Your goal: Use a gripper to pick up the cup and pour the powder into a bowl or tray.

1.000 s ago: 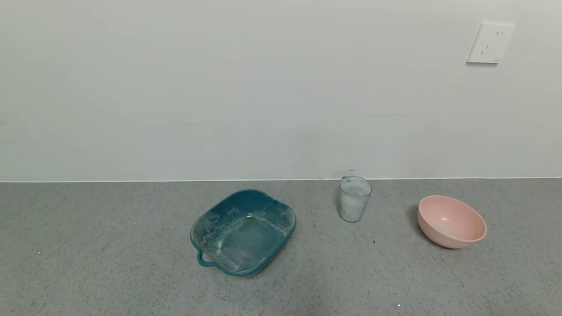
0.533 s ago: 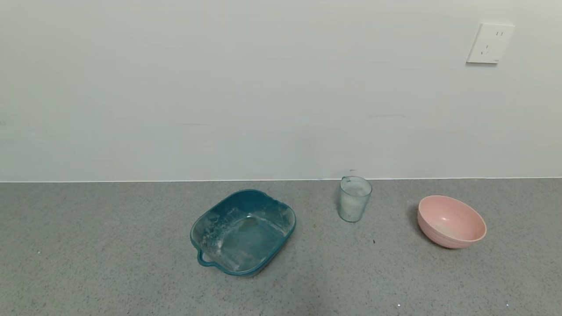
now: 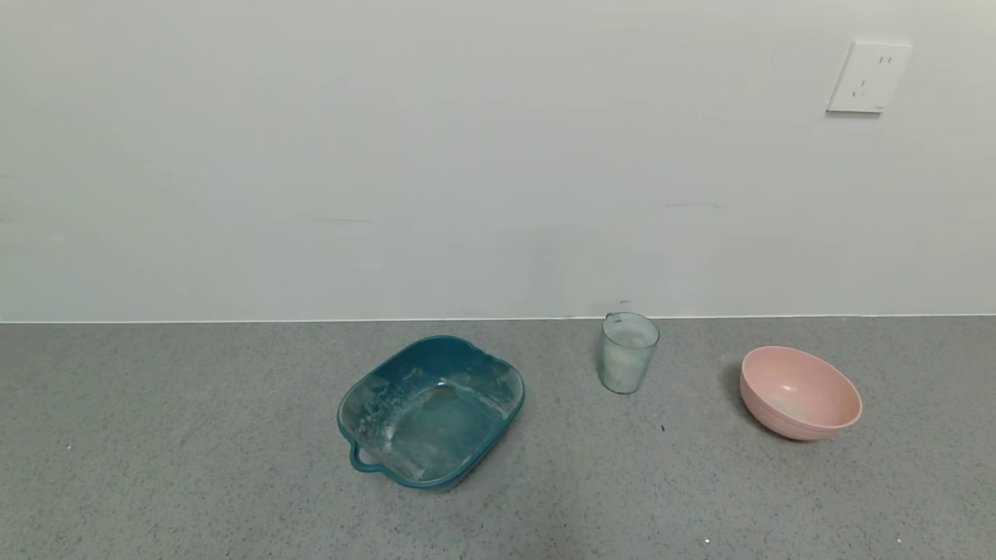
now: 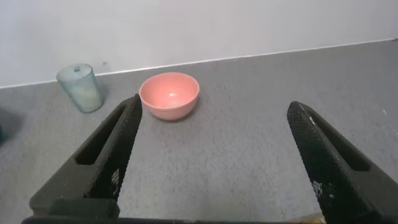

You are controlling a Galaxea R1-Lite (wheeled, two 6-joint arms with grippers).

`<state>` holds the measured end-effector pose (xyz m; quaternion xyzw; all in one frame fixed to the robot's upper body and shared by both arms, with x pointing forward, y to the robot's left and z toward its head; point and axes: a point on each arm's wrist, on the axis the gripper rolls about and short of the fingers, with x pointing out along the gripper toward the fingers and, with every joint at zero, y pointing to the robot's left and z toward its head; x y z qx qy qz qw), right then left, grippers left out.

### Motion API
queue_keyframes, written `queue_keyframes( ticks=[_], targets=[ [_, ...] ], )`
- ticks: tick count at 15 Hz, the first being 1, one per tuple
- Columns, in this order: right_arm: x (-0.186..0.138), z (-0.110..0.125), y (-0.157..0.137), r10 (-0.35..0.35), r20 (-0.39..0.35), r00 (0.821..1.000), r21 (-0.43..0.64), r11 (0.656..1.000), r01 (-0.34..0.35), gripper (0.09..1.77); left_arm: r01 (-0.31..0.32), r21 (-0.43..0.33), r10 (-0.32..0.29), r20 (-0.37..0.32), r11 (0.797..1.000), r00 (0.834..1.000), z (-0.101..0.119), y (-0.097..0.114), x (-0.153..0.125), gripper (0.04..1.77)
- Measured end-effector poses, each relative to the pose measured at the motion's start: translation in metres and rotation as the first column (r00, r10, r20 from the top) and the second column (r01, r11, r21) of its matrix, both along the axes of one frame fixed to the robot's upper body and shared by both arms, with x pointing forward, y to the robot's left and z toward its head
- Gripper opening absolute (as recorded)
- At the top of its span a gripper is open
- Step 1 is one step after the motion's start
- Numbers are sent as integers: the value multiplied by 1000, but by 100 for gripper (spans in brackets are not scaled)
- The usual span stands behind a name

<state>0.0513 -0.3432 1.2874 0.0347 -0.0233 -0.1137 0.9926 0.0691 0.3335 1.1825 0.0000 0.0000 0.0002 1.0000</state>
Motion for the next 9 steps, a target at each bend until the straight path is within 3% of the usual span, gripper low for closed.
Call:
queue_keyframes(
  ticks=[2,6,9],
  targets=[
    [10,-18,1,4,34,999,1,1000,-4,170,0,0,0,0,1000,1000,0,0,0,176],
    [13,-56,4,136,23,990,-33,990,-136,170,0,0,0,0,1000,1000,0,0,0,176],
    [13,-80,5,147,-13,989,-84,985,-147,170,0,0,0,0,1000,1000,0,0,0,176]
  ],
)
